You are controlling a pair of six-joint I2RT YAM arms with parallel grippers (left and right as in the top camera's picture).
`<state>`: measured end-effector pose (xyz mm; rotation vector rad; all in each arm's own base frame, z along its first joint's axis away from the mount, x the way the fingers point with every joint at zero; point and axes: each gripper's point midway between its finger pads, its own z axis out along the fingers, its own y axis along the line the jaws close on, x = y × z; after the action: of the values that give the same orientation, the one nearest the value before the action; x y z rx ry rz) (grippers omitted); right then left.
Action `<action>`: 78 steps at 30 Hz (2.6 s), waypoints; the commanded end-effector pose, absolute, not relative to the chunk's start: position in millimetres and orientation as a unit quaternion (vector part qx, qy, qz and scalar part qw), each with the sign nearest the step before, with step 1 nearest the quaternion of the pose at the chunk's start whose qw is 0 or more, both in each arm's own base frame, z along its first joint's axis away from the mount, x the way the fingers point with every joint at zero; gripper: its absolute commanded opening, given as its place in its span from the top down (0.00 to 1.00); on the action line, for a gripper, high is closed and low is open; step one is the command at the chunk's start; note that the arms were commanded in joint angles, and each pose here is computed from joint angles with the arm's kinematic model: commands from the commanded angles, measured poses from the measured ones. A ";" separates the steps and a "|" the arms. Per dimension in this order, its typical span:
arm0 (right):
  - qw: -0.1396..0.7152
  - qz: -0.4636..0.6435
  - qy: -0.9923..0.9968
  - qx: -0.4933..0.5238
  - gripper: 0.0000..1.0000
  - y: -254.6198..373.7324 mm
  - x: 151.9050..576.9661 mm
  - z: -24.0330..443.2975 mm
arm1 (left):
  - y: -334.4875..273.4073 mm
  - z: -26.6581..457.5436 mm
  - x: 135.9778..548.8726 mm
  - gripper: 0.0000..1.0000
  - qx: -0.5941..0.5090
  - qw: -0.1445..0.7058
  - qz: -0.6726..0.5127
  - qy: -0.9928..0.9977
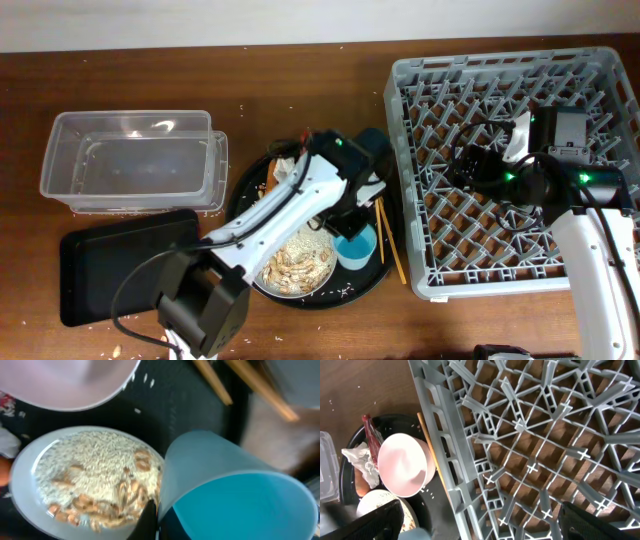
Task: Sort waste into correct bins and load items into the dishwasher rack
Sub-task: 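Grasp the blue cup with the left gripper and lift it, then hand the blue cup from the left gripper to the right gripper, then place the blue cup upside down in the rack with the right gripper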
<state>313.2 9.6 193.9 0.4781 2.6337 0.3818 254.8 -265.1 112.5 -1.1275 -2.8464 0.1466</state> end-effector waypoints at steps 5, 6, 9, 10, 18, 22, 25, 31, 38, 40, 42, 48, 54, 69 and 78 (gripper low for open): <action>0.224 0.180 0.945 0.155 0.01 22.9 317.6 205.3 | -272.4 210.2 315.1 1.00 -0.297 -0.057 0.191 -0.934; 0.228 0.206 0.943 0.128 0.00 33.0 318.8 209.7 | -272.2 221.7 330.4 1.00 -0.266 -0.071 0.239 -0.931; 0.254 0.312 0.915 0.037 0.01 71.1 323.9 235.3 | -263.0 262.7 371.1 1.00 -0.198 -0.096 0.424 -0.879; 0.272 0.365 0.890 -0.014 0.02 89.5 324.0 252.7 | -257.5 273.8 379.1 1.00 -0.186 -0.095 0.474 -0.856; 0.359 0.469 0.783 -0.196 0.10 149.6 324.0 315.4 | -244.1 293.1 383.4 1.00 -0.151 -0.060 0.576 -0.801; 0.381 0.470 0.759 -0.241 0.09 169.5 323.2 326.8 | -245.1 297.4 374.5 1.00 -0.139 -0.035 0.591 -0.794; 0.402 0.466 0.743 -0.262 0.09 176.1 325.8 335.6 | -245.3 296.7 366.8 1.00 -0.125 -0.012 0.593 -0.795; 0.408 0.452 0.751 -0.255 0.09 174.4 332.2 331.9 | -246.7 306.7 358.2 1.00 -0.115 0.011 0.618 -0.777; 0.384 0.461 0.757 -0.258 0.09 186.5 342.2 313.2 | -245.7 308.1 350.8 1.00 -0.097 0.036 0.622 -0.776; 0.377 0.484 0.740 -0.274 0.09 193.0 340.7 314.2 | -245.0 305.7 350.1 1.00 -0.096 0.037 0.617 -0.780; 0.373 0.516 0.709 -0.305 0.09 202.5 332.6 322.8 | -245.0 305.3 350.3 1.00 -0.096 0.036 0.616 -0.781; 0.376 0.546 0.663 -0.347 0.22 211.2 319.8 338.7 | -243.9 300.7 351.1 1.00 -0.096 0.034 0.605 -0.789; 0.356 0.546 0.685 -0.326 0.36 210.1 319.5 329.3 | -244.5 301.2 353.5 0.99 -0.102 0.026 0.606 -0.788; 0.356 0.272 0.894 0.012 0.42 33.4 328.3 271.0 | -218.9 297.6 374.2 0.01 -0.084 -0.009 0.597 -0.798; 0.167 0.129 0.927 0.311 0.42 -76.4 235.7 203.6 | -209.2 282.3 380.7 0.01 -0.079 -0.020 0.558 -0.826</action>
<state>257.6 -40.3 216.9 0.6633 2.5911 0.5773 378.0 -212.0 282.9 -0.2123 -2.5743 1.8016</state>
